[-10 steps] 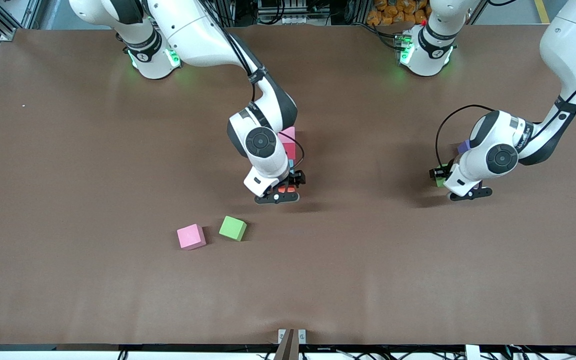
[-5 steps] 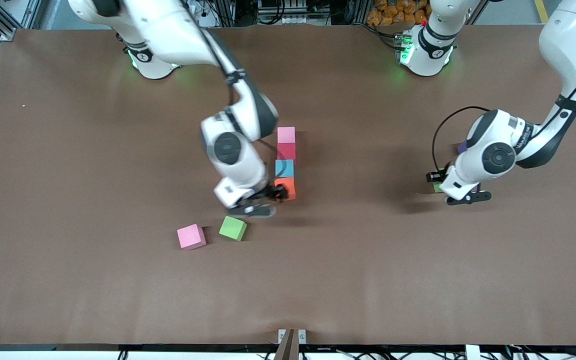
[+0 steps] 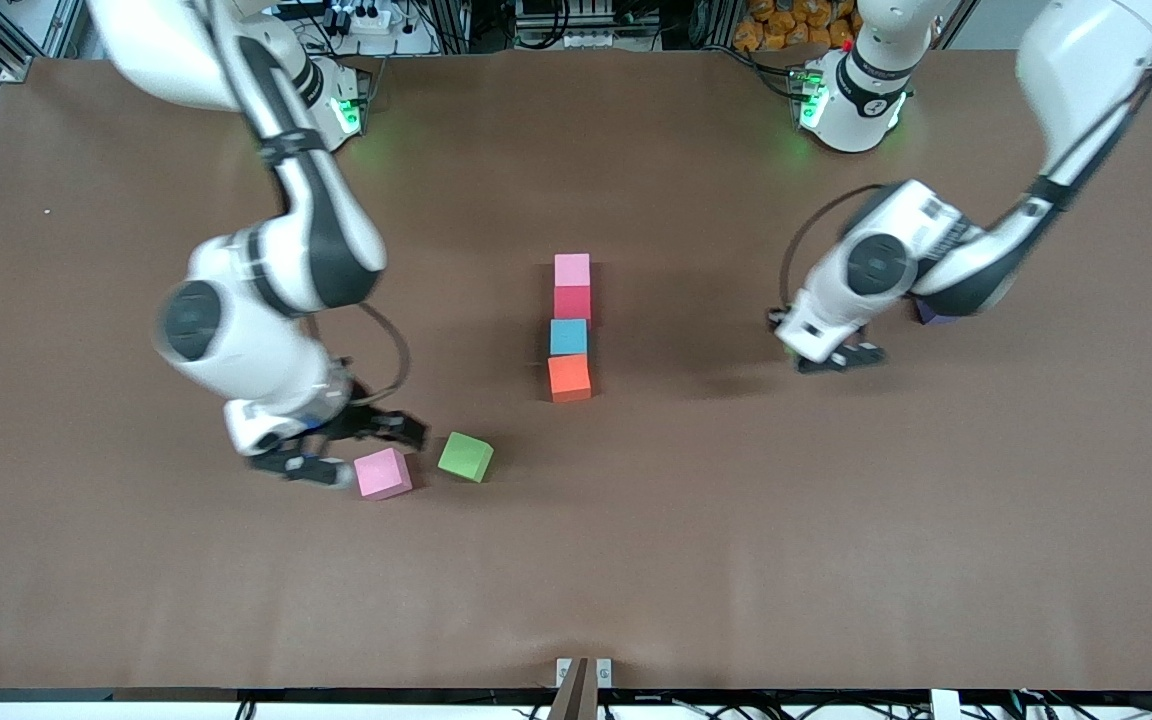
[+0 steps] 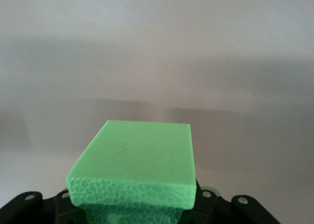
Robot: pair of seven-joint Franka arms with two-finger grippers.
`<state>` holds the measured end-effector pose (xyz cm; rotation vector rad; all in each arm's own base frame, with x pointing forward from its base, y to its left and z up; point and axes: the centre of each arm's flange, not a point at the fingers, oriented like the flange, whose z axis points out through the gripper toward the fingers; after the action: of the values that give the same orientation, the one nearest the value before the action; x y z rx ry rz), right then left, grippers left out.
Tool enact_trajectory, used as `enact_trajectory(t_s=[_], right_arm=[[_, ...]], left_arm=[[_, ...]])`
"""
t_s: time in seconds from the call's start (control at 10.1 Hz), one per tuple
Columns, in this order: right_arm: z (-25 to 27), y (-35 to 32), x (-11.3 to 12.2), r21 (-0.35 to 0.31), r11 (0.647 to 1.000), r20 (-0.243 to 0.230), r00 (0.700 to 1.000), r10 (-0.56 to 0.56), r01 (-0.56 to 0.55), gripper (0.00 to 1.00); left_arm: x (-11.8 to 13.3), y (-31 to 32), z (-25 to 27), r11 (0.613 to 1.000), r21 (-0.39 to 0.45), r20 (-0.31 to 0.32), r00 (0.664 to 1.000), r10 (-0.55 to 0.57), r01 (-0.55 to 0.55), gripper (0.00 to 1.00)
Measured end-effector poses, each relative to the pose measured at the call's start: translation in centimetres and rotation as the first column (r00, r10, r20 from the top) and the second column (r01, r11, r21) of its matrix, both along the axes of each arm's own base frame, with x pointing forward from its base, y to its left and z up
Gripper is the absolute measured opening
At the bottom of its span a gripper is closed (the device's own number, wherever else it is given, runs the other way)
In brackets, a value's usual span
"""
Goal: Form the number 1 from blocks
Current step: 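Grasp the green cube with the left gripper while the right gripper withdraws, then carry the green cube with the left gripper to the pink cube's end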
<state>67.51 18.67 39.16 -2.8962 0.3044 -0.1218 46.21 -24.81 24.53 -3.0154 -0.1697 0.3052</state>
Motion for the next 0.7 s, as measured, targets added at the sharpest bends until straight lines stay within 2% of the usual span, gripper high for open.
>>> enact_trajectory(t_s=[0.3, 0.5, 0.7], right_arm=[[4.6, -11.0, 1.1, -0.150, 0.986, 0.078, 0.993, 0.088, -0.076, 1.00], [8.9, -14.0, 0.1, -0.161, 0.984, 0.107, 0.990, 0.090, -0.072, 1.00], [13.9, -16.2, -1.8, -0.158, 0.986, 0.129, 0.989, 0.072, -0.051, 1.00]], left_arm=[[-10.0, -13.2, 0.0, 1.000, 0.021, -0.023, 1.000, -0.018, 0.019, 0.63], [-15.5, -19.1, 1.0, 0.999, -0.011, -0.058, 0.998, -0.040, 0.039, 0.63], [-20.0, -23.3, 1.2, 0.997, -0.042, -0.060, 0.996, -0.063, 0.060, 0.63]])
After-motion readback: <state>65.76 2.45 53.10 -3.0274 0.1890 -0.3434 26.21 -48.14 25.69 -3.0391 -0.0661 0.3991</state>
